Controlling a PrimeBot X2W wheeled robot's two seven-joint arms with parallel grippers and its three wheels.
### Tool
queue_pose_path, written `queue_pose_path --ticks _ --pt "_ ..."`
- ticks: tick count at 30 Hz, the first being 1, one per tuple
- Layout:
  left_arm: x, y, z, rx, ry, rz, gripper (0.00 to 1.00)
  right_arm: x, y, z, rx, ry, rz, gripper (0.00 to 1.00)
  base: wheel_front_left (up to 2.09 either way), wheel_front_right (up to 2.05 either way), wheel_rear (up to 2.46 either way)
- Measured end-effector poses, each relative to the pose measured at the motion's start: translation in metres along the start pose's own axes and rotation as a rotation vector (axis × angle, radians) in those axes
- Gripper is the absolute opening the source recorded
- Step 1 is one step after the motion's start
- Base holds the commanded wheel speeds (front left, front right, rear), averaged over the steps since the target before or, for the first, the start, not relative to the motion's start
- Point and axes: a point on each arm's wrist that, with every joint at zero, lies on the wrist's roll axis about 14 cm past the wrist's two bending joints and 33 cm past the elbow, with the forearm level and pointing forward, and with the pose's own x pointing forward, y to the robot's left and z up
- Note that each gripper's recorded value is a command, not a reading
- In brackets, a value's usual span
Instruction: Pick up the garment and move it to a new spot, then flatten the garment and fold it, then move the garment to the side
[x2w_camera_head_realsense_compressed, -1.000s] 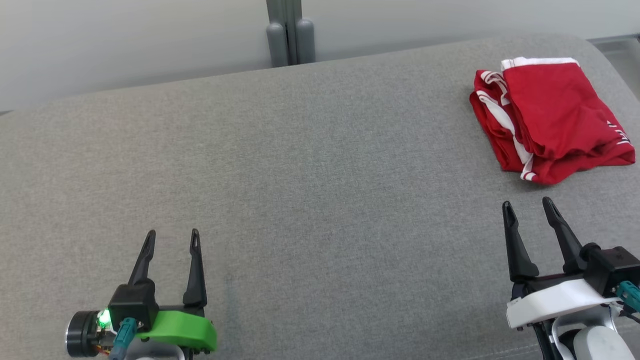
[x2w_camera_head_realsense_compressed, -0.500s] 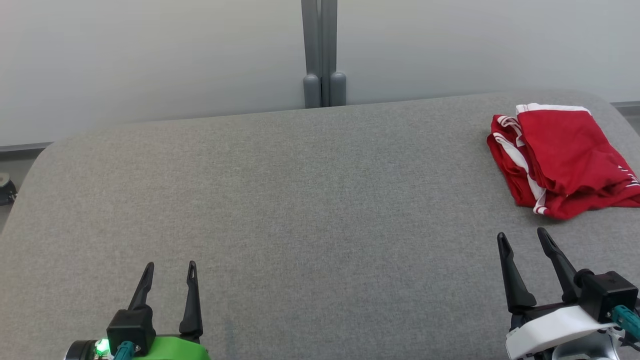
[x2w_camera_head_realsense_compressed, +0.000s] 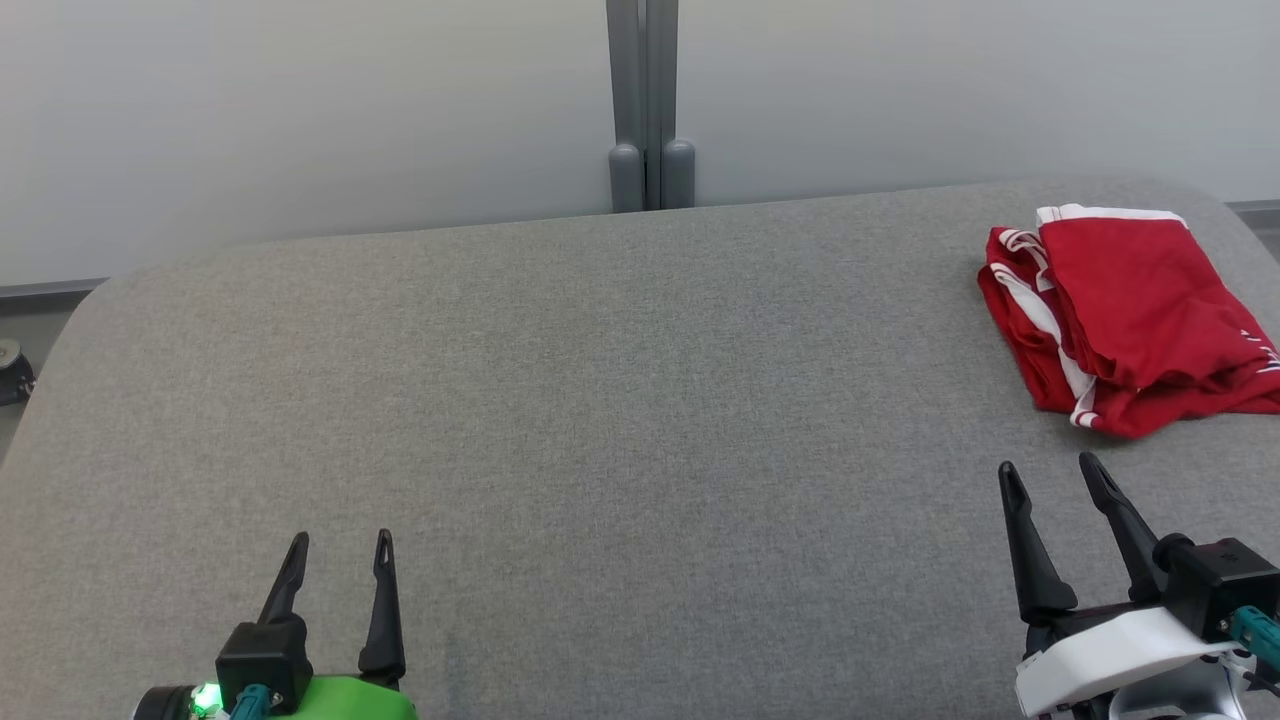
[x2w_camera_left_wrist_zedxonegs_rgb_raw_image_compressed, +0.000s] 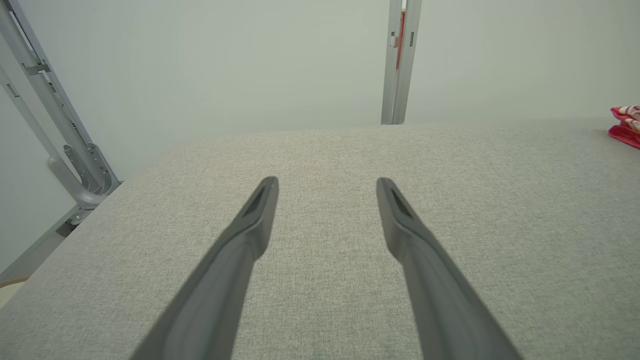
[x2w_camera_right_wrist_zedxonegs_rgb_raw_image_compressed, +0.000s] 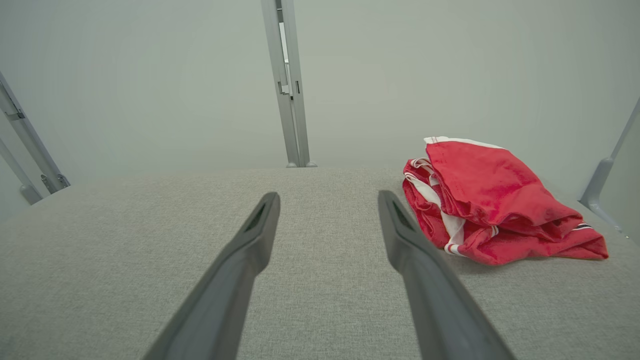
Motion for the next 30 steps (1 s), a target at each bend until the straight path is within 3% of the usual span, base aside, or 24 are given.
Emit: queue_pose_path --ticks 8,9,13,30 --pt "0.000 0.000 -0.001 0.002 0.003 0.003 1.00 0.000 0.000 0.001 0.004 -0.003 0.000 1.00 0.00 0.00 0.00" --pt "0.000 0.000 -0.001 0.002 0.003 0.003 0.00 0.000 0.000 0.001 0.005 -0.002 0.000 0.00 0.00 0.00 0.00" --pt "-0.004 -0.002 -0.013 -0.014 0.042 0.006 0.00 -0.001 0.001 -0.010 0.027 0.028 -0.003 0.00 0.00 0.00 0.00" --pt "0.000 0.013 -0.023 -0.341 0.121 0.084 0.00 0.003 -0.006 -0.022 0.353 0.051 -0.046 0.00 0.00 0.00 0.00"
